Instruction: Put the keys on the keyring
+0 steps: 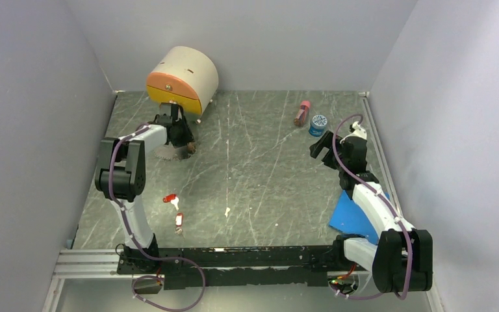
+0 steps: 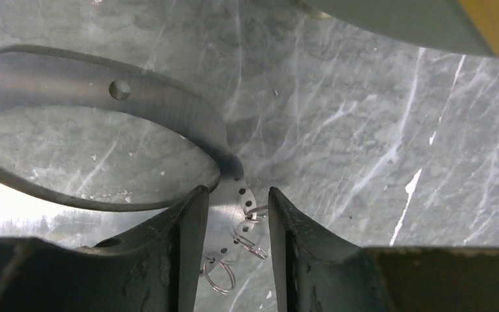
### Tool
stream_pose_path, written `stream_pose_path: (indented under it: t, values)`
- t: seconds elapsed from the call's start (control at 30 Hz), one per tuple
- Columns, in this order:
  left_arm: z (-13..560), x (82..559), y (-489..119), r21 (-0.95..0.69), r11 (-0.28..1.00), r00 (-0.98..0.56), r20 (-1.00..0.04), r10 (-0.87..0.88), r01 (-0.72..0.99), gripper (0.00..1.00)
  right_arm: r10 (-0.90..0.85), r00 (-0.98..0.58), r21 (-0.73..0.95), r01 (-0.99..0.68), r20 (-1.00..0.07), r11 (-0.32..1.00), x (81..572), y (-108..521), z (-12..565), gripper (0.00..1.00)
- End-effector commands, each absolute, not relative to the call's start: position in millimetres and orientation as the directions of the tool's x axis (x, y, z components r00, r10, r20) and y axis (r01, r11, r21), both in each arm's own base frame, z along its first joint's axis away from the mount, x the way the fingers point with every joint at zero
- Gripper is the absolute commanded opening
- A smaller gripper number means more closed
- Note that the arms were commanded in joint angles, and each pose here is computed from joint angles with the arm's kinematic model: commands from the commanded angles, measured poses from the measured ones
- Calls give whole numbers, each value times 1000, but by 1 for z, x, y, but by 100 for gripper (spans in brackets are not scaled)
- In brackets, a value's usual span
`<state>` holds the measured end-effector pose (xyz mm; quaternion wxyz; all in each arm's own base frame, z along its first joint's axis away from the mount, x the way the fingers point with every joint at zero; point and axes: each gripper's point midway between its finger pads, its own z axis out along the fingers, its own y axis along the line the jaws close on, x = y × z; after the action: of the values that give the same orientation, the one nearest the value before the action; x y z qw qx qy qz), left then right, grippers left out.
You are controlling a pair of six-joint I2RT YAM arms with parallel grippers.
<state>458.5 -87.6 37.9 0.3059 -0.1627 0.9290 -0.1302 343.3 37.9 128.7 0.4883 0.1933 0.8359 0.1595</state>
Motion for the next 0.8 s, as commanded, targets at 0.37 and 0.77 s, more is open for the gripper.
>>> stream_pose_path:
  t: [0.37, 0.77]
  values:
    - [21, 470, -84, -256, 941, -792, -516, -326, -221, 54, 433, -443, 470, 30, -785, 882, 350, 54, 140, 99]
    - [17, 397, -177, -435, 897, -872, -404, -276, -82, 54, 420, -477, 509, -69, -772, 858, 351, 74, 144, 98]
